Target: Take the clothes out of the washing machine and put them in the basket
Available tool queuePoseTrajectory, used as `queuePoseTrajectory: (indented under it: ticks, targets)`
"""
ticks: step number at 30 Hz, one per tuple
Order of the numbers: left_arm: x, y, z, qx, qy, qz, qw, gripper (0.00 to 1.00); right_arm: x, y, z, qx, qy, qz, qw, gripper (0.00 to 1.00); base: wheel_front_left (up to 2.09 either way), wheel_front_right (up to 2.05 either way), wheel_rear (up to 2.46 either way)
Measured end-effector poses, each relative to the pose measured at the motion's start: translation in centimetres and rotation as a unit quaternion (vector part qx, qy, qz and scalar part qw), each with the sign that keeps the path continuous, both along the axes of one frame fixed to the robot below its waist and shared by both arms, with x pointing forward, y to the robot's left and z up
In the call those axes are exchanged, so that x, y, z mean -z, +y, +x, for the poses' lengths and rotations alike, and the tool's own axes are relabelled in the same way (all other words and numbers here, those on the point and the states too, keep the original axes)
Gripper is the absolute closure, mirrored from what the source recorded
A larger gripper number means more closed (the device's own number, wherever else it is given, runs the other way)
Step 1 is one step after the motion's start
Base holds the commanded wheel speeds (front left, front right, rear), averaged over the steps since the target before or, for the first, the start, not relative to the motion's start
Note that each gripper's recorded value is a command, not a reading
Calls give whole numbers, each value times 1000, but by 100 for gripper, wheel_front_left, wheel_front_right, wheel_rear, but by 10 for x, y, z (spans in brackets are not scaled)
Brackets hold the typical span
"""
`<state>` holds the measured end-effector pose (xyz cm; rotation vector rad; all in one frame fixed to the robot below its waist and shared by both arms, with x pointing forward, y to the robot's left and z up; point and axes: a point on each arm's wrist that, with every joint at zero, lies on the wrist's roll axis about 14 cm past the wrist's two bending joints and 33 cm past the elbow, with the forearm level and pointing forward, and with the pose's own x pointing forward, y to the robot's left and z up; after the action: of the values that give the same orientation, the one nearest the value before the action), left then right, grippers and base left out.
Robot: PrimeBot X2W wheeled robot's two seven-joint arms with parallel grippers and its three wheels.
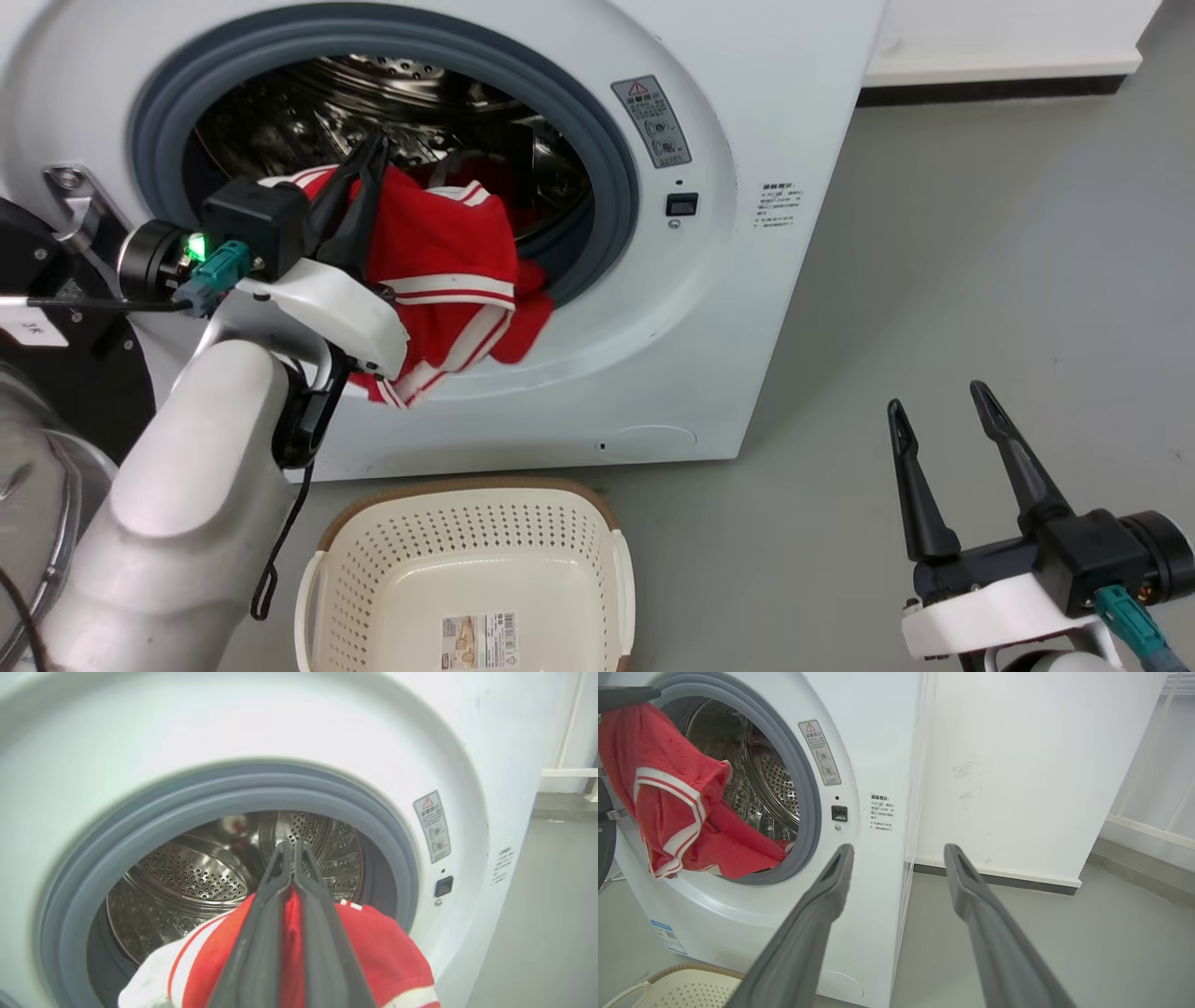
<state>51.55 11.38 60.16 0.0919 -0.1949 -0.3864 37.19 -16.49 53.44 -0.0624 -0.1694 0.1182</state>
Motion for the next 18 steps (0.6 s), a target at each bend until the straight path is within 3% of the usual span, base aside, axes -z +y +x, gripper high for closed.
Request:
queuePoseTrajectory:
  ticks: [10, 18]
  targets:
    - [-56, -8, -43, 22, -63, 1, 998, 100, -3, 6, -8, -9, -4, 2, 1000, 0, 0, 0, 0]
    - [-63, -12, -70, 31, -71, -2, 997, 100, -3, 7, -8, -11, -4, 4, 1000, 0, 0, 0, 0]
